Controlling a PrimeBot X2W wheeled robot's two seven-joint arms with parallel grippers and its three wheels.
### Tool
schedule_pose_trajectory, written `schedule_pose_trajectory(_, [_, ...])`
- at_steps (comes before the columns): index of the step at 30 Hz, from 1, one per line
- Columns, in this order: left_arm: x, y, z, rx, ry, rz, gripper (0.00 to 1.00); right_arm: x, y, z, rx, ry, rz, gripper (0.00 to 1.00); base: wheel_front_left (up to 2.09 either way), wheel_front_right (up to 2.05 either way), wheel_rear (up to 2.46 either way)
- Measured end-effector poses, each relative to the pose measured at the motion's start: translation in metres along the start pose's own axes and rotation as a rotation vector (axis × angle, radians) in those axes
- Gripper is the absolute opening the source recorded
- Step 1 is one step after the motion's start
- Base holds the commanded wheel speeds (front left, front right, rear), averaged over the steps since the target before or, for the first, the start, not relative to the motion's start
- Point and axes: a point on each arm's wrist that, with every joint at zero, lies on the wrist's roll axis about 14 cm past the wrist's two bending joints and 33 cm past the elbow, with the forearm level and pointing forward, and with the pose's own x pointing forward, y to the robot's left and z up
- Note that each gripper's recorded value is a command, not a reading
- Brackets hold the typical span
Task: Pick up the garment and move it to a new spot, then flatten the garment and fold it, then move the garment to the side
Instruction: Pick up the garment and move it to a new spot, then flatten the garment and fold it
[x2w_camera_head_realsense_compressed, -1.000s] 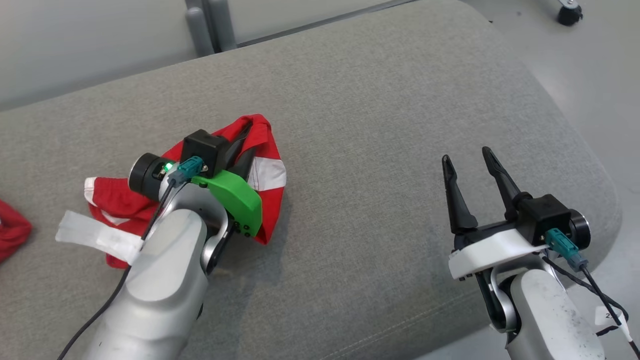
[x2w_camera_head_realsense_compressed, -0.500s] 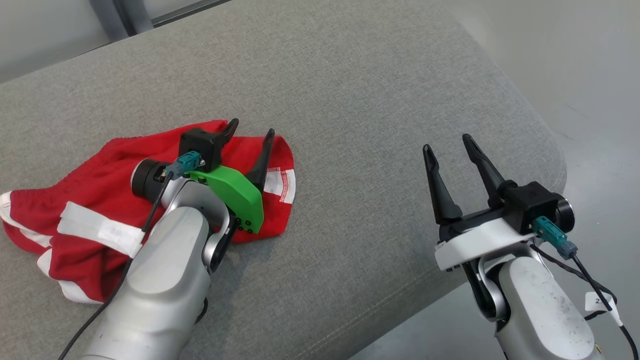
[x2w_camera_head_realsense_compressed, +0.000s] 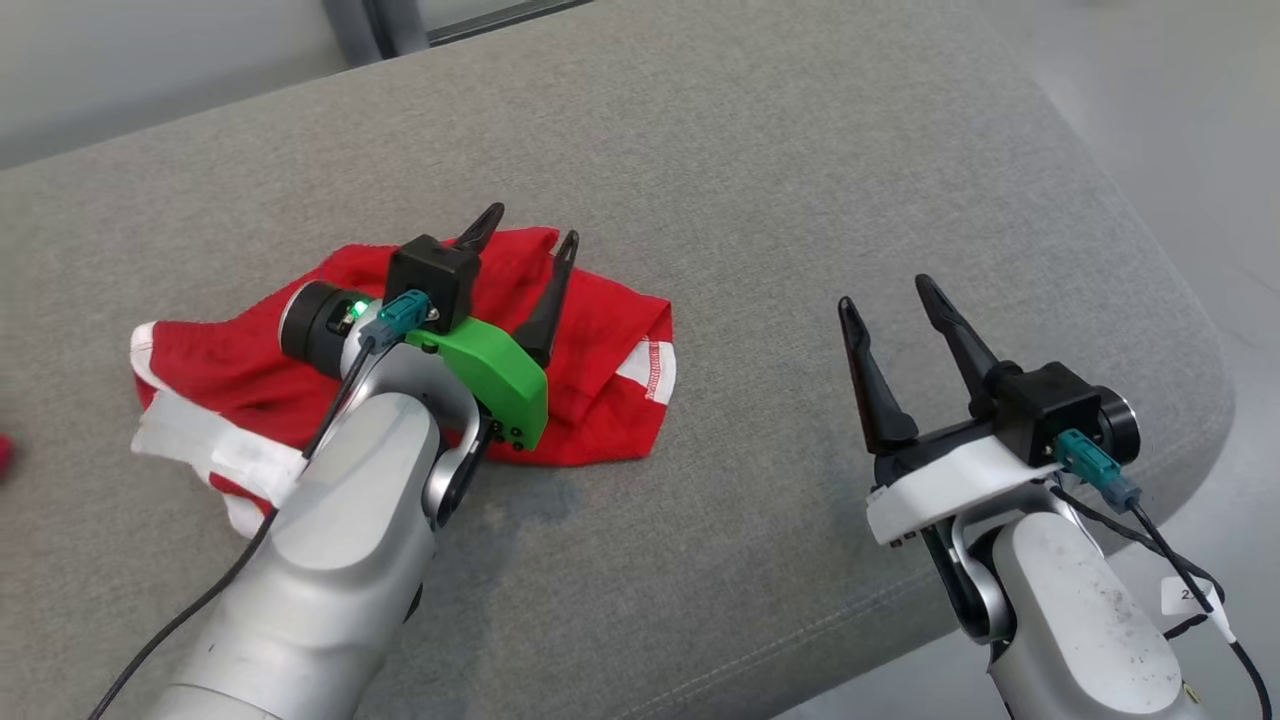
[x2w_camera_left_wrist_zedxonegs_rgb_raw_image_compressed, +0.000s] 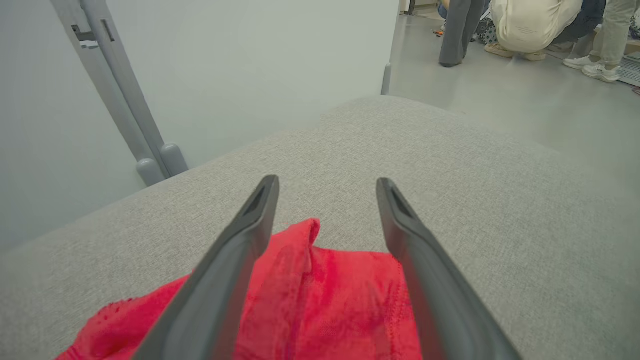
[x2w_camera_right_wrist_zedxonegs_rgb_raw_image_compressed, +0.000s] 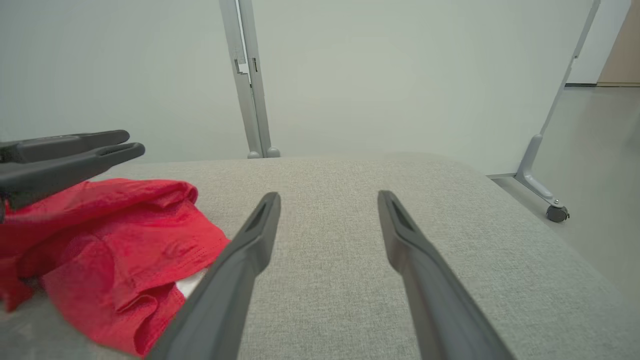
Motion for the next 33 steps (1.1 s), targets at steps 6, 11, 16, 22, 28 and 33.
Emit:
schedule_pose_trajectory(6, [-0.028, 0.040, 0.021, 0.032, -0.051, 0.161, 1.00, 0.007, 0.041, -0.001, 0.021, -0.004, 0.140, 1.00, 0.00, 0.00, 0.00])
schedule_pose_trajectory(11, [-0.062, 0.062, 0.016, 0.037, -0.041, 0.283, 1.00, 0.009, 0.072, -0.002, 0.030, -0.002, 0.248, 1.00, 0.00, 0.00, 0.00])
schedule_pose_trajectory(16, [-0.101, 0.083, 0.006, 0.003, -0.028, 0.412, 1.00, 0.009, 0.100, -0.001, 0.038, -0.004, 0.336, 1.00, 0.00, 0.00, 0.00])
schedule_pose_trajectory(22, [-0.150, 0.121, 0.008, 0.012, -0.028, 0.565, 1.00, 0.005, 0.139, 0.003, 0.045, -0.016, 0.456, 1.00, 0.00, 0.00, 0.00])
schedule_pose_trajectory(28, [-0.191, 0.160, 0.009, 0.056, 0.001, 0.678, 1.00, -0.001, 0.156, 0.003, 0.043, -0.013, 0.514, 1.00, 0.00, 0.00, 0.00])
schedule_pose_trajectory(33, [-0.184, 0.163, -0.005, 0.043, 0.077, 0.654, 1.00, -0.002, 0.148, -0.001, 0.041, 0.000, 0.491, 1.00, 0.00, 0.00, 0.00])
